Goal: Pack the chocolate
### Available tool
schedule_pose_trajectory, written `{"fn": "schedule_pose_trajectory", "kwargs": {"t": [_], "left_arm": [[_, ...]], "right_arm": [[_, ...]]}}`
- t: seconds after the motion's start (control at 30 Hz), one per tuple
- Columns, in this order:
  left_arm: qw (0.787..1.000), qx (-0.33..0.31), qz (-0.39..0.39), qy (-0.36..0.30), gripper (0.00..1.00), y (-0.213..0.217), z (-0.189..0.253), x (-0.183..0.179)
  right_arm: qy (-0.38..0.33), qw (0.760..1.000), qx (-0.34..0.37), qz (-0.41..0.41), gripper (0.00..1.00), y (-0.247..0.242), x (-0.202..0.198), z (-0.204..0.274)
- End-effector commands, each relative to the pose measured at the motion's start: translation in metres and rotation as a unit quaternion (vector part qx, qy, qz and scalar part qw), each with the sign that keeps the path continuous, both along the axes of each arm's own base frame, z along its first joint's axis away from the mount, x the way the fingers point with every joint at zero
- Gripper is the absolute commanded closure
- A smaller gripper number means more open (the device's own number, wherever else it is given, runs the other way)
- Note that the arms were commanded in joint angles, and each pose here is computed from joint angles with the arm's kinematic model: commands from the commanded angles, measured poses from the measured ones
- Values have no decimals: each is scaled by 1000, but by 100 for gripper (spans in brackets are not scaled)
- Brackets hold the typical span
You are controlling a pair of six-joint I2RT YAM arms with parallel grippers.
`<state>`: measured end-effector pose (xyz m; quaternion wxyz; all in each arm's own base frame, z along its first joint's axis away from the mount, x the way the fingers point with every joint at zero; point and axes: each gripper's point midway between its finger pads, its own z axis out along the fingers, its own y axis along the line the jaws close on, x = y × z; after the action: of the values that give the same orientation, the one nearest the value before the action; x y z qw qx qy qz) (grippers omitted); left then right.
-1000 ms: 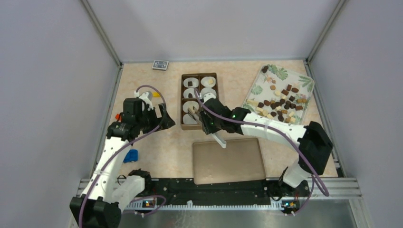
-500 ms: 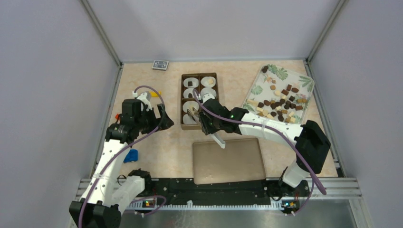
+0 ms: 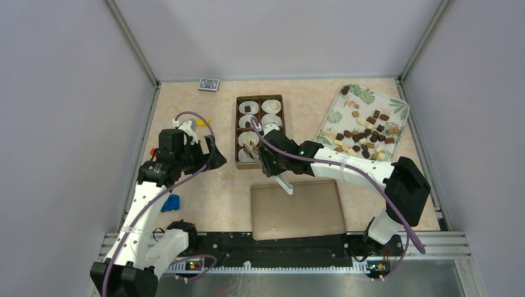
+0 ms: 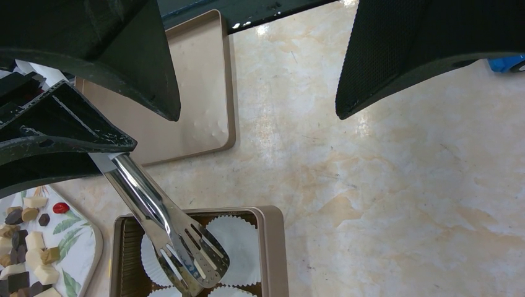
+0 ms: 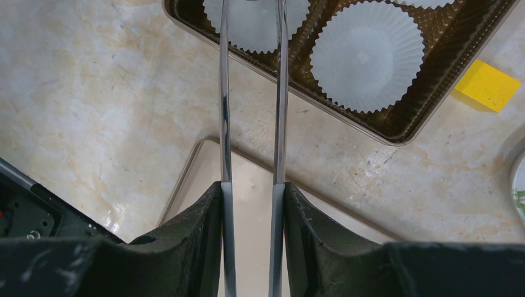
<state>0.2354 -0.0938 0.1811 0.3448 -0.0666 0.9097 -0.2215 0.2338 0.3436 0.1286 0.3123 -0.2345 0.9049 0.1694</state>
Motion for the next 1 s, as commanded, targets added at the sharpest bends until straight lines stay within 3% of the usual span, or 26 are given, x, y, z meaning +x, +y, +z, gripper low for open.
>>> {"fn": "schedule_pose_trajectory", "kwargs": {"t": [0.0,0.97], "left_arm": [[1000,-3,-6,-19,1,-1,8,3],[1000,-1,-10,-17,1,-1,4,3]], "right_arm": [[-12,1000,15,-5,75,9,0,3],[-5,1000,5,-8,68,6,-8,-10]]}}
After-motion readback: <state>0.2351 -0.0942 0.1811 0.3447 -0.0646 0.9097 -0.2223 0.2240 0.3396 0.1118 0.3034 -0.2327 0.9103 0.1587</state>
